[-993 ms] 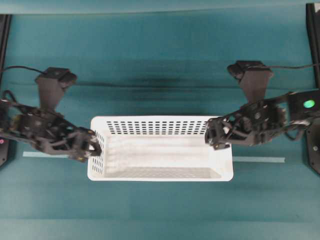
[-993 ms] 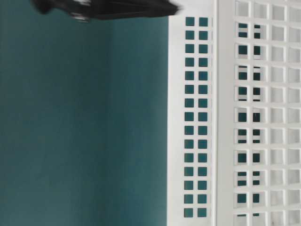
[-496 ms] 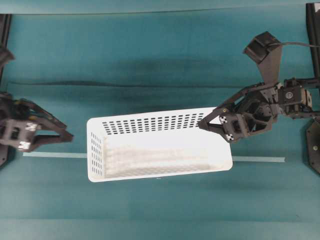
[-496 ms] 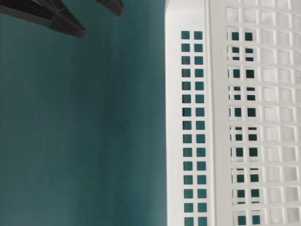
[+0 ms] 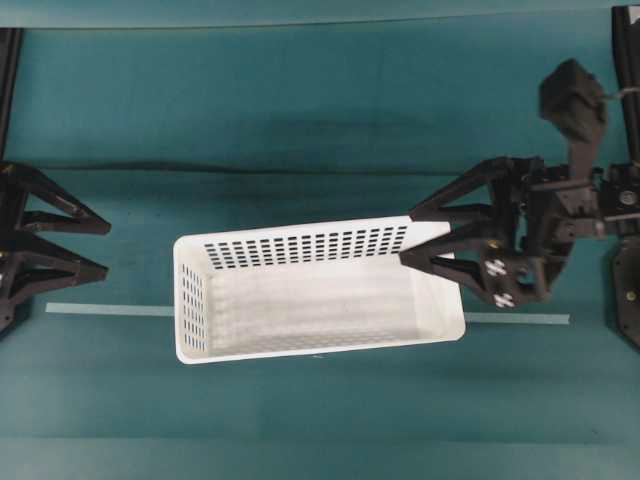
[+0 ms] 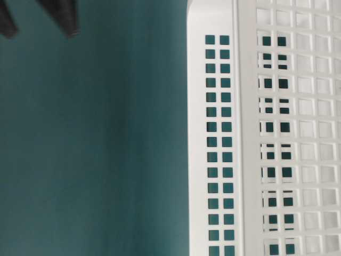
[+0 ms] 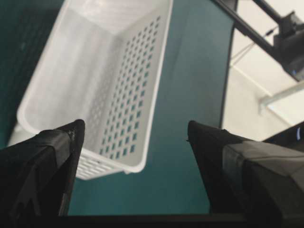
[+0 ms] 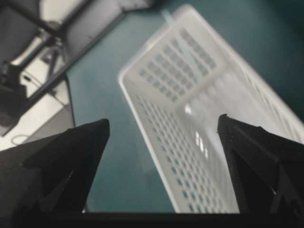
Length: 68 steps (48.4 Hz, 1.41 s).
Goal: Lift the white basket with both hands.
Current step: 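Open both grippers, releasing the basket, and raise the arms away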
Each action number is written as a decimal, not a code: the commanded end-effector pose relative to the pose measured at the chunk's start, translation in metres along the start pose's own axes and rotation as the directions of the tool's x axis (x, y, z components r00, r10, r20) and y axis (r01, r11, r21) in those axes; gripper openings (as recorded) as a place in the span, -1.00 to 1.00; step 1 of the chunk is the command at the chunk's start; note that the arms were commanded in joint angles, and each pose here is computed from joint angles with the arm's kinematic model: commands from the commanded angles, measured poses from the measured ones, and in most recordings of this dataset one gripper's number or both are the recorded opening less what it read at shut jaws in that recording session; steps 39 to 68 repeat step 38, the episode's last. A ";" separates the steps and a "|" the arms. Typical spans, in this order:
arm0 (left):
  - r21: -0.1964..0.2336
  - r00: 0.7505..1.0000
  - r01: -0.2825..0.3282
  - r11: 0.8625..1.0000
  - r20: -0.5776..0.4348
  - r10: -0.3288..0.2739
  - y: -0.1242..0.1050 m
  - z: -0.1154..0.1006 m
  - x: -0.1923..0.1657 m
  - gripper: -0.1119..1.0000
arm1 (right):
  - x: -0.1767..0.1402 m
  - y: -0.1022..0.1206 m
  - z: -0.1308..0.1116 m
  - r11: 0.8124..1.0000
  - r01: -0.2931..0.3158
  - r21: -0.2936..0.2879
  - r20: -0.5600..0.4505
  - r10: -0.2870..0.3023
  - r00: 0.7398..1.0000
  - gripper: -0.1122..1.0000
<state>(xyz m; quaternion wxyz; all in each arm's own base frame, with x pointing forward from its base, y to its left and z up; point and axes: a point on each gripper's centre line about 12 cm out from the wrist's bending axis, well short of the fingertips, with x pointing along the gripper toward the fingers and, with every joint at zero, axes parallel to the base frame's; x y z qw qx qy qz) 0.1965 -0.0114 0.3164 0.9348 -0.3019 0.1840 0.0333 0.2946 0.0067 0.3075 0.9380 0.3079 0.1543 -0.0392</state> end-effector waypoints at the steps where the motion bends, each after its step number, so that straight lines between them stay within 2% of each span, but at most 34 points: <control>1: 0.028 0.999 0.021 0.999 0.034 -0.022 -0.005 0.008 -0.003 0.80 | -0.008 0.009 0.008 0.996 -0.054 -0.073 0.067 0.059 0.996 0.95; 6: 0.057 0.997 0.041 0.998 0.064 -0.045 -0.008 0.012 -0.008 0.80 | -0.019 0.014 0.014 0.979 -0.084 -0.188 0.131 0.110 0.985 0.95; 13: 0.103 0.992 0.063 0.993 0.101 -0.074 -0.011 0.016 -0.017 0.80 | -0.037 0.019 0.021 0.941 -0.095 -0.324 0.207 0.168 0.964 0.95; 20: 0.171 0.986 0.075 0.982 0.137 -0.100 -0.015 0.021 -0.028 0.80 | -0.050 0.022 0.022 0.917 -0.091 -0.389 0.230 0.192 0.954 0.95; 29: 0.240 0.977 0.081 0.967 0.171 -0.125 -0.017 0.024 -0.040 0.80 | -0.059 0.023 0.019 0.909 -0.096 -0.405 0.221 0.199 0.955 0.95; 38: 0.286 0.975 0.075 0.955 0.178 -0.130 -0.016 0.023 -0.043 0.80 | -0.062 0.021 0.015 0.910 -0.093 -0.403 0.199 0.187 0.962 0.95; 68: 0.286 0.975 0.075 0.955 0.178 -0.130 -0.016 0.023 -0.043 0.80 | -0.062 0.021 0.015 0.910 -0.093 -0.403 0.199 0.187 0.962 0.95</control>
